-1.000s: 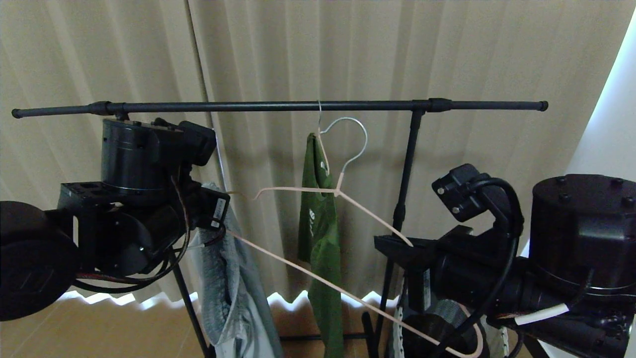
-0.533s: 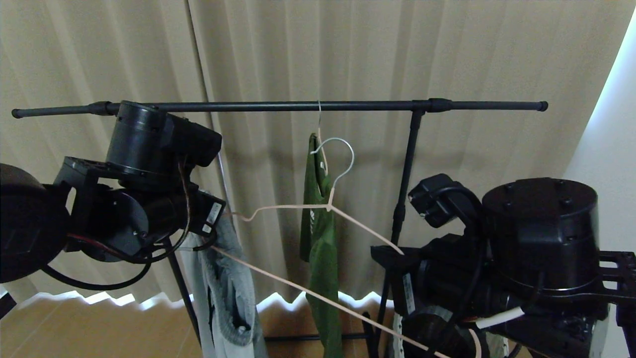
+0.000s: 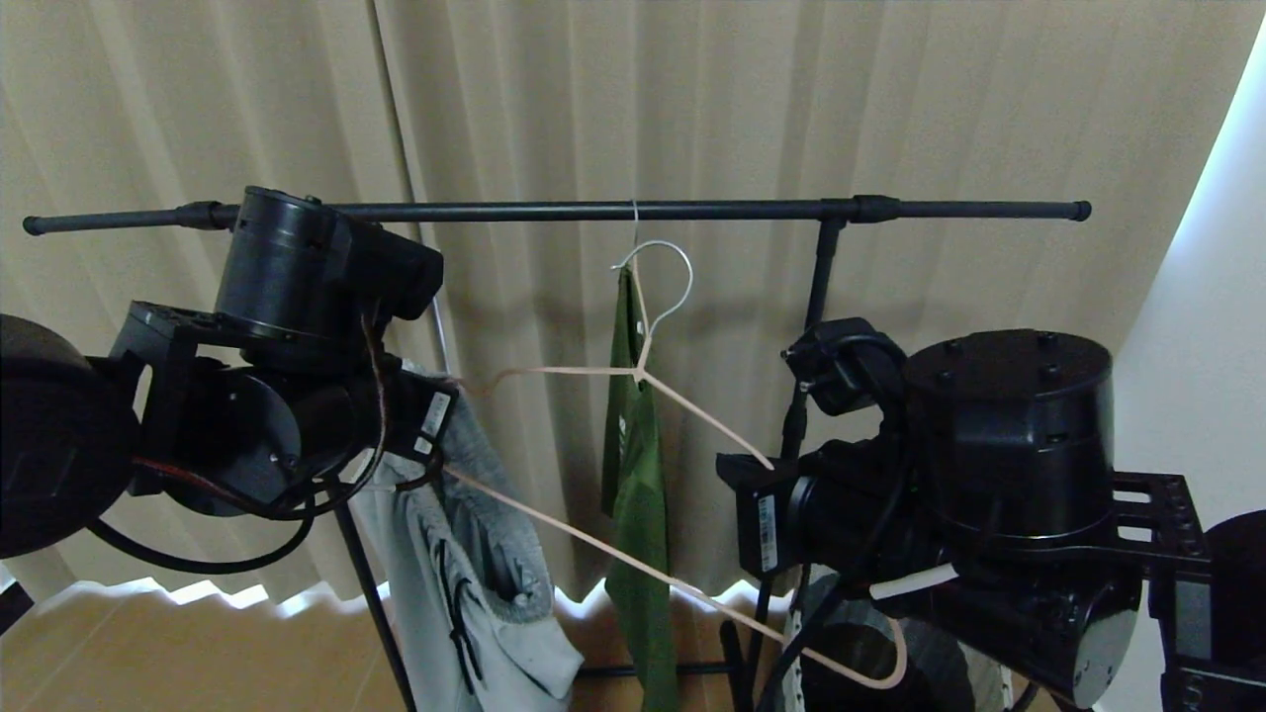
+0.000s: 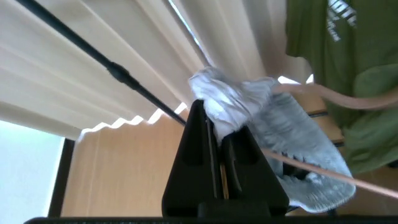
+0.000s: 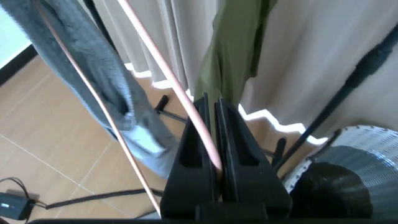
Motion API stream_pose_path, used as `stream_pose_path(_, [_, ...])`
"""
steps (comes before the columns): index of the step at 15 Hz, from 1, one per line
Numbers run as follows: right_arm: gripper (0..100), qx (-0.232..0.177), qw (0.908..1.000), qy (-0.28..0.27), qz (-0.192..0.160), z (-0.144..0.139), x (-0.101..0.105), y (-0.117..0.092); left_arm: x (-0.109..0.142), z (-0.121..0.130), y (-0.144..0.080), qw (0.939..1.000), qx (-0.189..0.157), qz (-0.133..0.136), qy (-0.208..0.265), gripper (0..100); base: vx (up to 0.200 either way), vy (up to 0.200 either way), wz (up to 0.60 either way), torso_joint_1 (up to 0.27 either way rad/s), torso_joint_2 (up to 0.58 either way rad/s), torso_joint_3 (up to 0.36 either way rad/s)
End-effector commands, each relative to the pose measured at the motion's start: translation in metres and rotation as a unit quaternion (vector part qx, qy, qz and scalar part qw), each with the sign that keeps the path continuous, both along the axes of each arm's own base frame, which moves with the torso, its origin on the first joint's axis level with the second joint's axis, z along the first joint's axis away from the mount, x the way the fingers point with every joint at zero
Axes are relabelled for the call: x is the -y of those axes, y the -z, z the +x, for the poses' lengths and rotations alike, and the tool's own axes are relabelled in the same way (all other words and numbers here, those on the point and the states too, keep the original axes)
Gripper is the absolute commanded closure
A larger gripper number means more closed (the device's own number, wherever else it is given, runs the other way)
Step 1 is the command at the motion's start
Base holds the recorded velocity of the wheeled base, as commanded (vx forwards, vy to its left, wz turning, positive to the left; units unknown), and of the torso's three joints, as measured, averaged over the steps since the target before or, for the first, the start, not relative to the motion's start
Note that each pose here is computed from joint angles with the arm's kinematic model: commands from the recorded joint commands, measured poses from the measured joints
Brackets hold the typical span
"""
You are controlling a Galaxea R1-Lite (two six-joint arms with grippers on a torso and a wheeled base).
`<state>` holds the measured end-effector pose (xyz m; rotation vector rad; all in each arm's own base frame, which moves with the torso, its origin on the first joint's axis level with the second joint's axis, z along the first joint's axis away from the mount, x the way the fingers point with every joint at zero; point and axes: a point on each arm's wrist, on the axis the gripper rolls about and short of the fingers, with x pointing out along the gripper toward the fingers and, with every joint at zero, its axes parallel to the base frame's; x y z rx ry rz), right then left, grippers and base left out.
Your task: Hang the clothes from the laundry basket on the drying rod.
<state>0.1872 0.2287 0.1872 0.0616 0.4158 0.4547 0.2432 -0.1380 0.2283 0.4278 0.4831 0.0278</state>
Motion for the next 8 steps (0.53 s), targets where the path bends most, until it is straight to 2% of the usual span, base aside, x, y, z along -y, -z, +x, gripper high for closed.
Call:
stream_pose_path(1, [100, -0.008, 0.9997, -0.019, -0.01, -0.006, -0.013, 0.01, 0.002, 0.001, -0.006, 0.9999, 0.01, -0.007, 0.002, 100, 0.0, 0.0, 0.0, 0.0, 0.0, 0.0])
stream_pose_path(4, [100, -0.025, 0.999, -0.036, -0.007, -0.012, -0.036, 0.021, 0.009, -0.001, -0.019, 0.9991, 0.02, -0.036, 0.002, 100, 0.0, 0.0, 0.0, 0.0, 0.0, 0.0])
stream_pose_path(6, [100, -0.023, 0.9993, -0.027, -0.007, -0.007, -0.042, 0.024, 0.015, -0.005, -0.024, 0.9983, 0.022, -0.054, 0.007, 100, 0.0, 0.0, 0.0, 0.0, 0.0, 0.0])
stream_pose_path(7, [100, -0.018, 0.9995, -0.025, 0.005, -0.004, -0.048, 0.025, 0.024, -0.012, -0.03, 0.9968, 0.029, -0.072, 0.021, 100, 0.0, 0.0, 0.0, 0.0, 0.0, 0.0])
stream_pose_path(8, [100, -0.017, 0.9995, -0.025, 0.006, -0.004, -0.048, 0.025, 0.025, -0.012, -0.031, 0.9965, 0.03, -0.074, 0.022, 100, 0.0, 0.0, 0.0, 0.0, 0.0, 0.0])
